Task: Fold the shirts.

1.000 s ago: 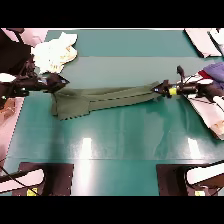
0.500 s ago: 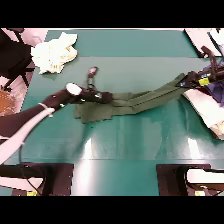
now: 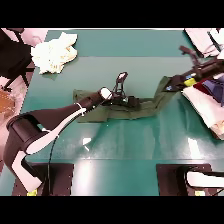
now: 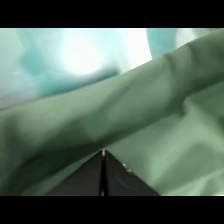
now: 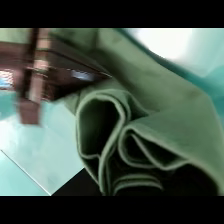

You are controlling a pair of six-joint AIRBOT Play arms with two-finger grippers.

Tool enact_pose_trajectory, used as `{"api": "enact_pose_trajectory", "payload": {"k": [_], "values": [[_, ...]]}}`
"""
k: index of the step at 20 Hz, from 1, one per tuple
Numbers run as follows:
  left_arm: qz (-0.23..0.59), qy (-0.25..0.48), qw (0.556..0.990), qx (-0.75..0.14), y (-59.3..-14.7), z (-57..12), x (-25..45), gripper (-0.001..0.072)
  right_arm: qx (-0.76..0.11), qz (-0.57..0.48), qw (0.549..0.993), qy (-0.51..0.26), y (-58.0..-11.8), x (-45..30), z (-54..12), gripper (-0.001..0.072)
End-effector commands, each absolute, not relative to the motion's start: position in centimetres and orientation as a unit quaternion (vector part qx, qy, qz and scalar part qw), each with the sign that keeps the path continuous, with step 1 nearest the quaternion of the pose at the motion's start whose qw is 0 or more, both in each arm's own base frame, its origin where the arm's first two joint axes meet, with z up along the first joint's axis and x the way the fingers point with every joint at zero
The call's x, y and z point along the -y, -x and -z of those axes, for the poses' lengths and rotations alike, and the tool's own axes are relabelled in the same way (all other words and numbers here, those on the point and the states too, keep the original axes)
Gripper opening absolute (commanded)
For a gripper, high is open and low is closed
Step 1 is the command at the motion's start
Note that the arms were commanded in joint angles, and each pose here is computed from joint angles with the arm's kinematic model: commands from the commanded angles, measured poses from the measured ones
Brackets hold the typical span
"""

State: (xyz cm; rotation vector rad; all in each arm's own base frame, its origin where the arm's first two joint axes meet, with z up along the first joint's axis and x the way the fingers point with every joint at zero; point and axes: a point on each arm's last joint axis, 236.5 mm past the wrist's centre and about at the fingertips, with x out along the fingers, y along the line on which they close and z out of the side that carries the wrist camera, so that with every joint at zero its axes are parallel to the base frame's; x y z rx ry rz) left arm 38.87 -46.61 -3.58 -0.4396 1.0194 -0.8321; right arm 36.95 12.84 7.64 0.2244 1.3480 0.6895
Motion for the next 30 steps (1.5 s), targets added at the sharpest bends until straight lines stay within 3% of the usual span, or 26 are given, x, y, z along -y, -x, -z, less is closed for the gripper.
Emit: {"api": "enact_pose_trajectory", "payload": {"k": [1, 3, 6, 10, 14, 22, 25, 30], "values": [[0.392, 0.209, 0.749, -0.492, -38.6, 3.7, 46.8, 0.0025, -0.587, -0.34, 0.732, -0.072, -36.9, -19.8, -8.3, 0.0021], [0.378, 0.22, 0.755, -0.489, -41.0, 2.1, 43.7, 0.0024, -0.562, -0.36, 0.742, -0.063, -37.3, -23.9, -9.9, 0.0021], [0.328, 0.209, 0.803, -0.451, -46.1, -3.2, 35.5, 0.0024, -0.511, -0.396, 0.761, -0.047, -38.1, -29.6, -13.2, 0.0021], [0.331, 0.153, 0.797, -0.482, -44.8, -4.0, 31.3, 0.0025, -0.521, -0.35, 0.778, 0.026, -39.7, -28.3, -13.5, 0.0021], [0.347, 0.137, 0.781, -0.5, -42.8, -1.7, 33.9, 0.0026, -0.505, -0.354, 0.787, 0.005, -40.7, -27.2, -16.0, 0.0021], [0.415, 0.154, 0.731, -0.52, -35.5, 2.7, 45.8, 0.0026, -0.469, -0.373, 0.8, 0.001, -40.7, -28.2, -19.4, 0.002], [0.407, 0.181, 0.74, -0.503, -36.3, 2.3, 47.0, 0.0025, -0.483, -0.382, 0.788, 0.002, -39.7, -28.5, -19.1, 0.0021], [0.401, 0.16, 0.739, -0.517, -38.4, 1.8, 43.8, 0.0025, -0.496, -0.394, 0.773, 0.016, -38.4, -30.3, -18.1, 0.0021]]}}
